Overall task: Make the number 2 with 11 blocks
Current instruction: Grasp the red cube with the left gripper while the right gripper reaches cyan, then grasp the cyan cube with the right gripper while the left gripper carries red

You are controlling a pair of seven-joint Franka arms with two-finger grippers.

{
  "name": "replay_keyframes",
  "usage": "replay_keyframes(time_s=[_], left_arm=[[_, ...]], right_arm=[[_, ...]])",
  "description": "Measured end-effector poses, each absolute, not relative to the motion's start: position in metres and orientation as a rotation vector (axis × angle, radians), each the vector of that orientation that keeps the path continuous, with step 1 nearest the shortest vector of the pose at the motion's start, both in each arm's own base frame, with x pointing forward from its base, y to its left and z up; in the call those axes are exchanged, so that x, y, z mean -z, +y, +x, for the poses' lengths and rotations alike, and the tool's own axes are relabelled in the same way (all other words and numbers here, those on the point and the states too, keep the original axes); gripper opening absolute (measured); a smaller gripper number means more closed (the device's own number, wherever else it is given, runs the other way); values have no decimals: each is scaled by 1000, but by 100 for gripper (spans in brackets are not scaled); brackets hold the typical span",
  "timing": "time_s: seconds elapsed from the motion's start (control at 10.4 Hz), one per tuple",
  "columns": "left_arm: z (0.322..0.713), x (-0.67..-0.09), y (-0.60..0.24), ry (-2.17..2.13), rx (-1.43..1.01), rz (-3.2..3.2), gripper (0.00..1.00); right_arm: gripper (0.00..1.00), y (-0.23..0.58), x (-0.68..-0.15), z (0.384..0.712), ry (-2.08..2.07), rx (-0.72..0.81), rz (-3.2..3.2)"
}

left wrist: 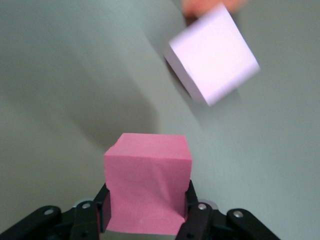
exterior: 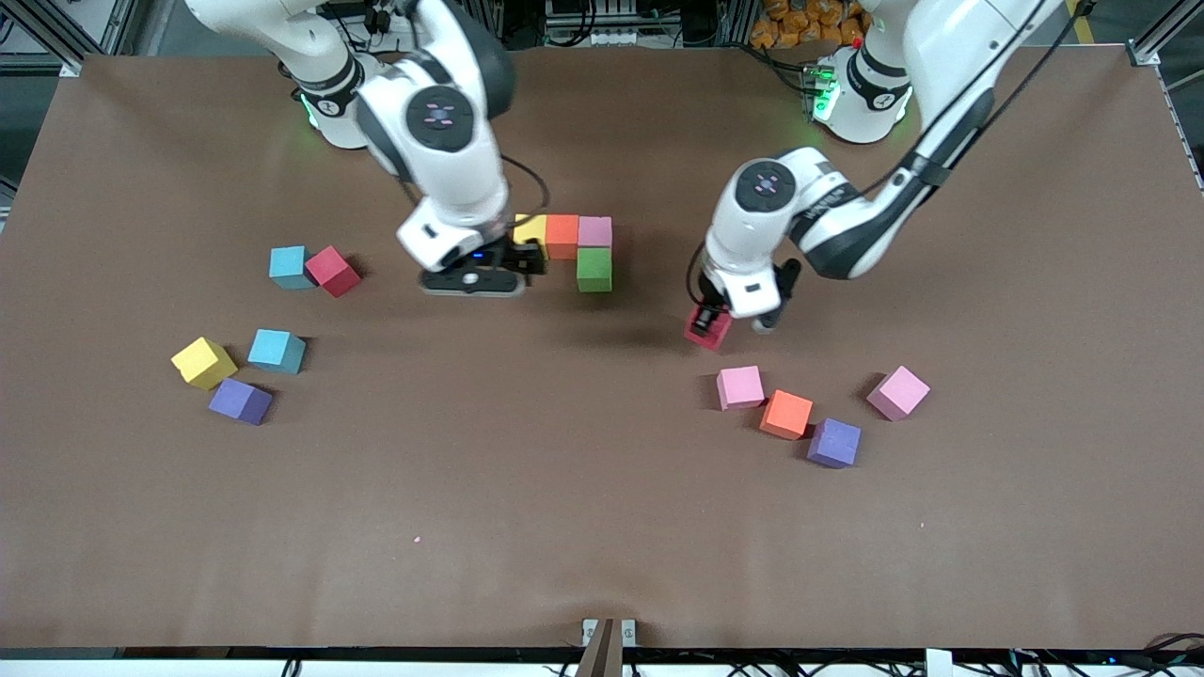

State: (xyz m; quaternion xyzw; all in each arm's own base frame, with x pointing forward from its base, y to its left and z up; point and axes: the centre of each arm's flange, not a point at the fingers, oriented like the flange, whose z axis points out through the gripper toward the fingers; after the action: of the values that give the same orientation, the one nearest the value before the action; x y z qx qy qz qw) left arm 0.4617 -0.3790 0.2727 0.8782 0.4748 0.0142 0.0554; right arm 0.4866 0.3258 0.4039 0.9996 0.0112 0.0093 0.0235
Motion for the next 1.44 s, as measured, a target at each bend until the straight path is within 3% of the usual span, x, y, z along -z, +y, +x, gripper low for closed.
replay_keyframes(time_s=[0.29,0.57,0.86,1.15,1.44], left_arm=[[459,-285,-418,1111,-47,2772,58],[484,-287,-432,852,-8,2893,58],[504,-282,-457,630,79,2982,58],[488,-260,-478,467,95,3044,58],[474,-243,-508,404,88,3065,58]], right_arm=[[100,214,-395,498,335,-44,3062],[100,122,-370,512,486,-50,3041],[100,52,-343,518,333,-28,3071],[100,43,-316,529,117,-62,3106],[100,-30,-307,542,-104,-52,3111]])
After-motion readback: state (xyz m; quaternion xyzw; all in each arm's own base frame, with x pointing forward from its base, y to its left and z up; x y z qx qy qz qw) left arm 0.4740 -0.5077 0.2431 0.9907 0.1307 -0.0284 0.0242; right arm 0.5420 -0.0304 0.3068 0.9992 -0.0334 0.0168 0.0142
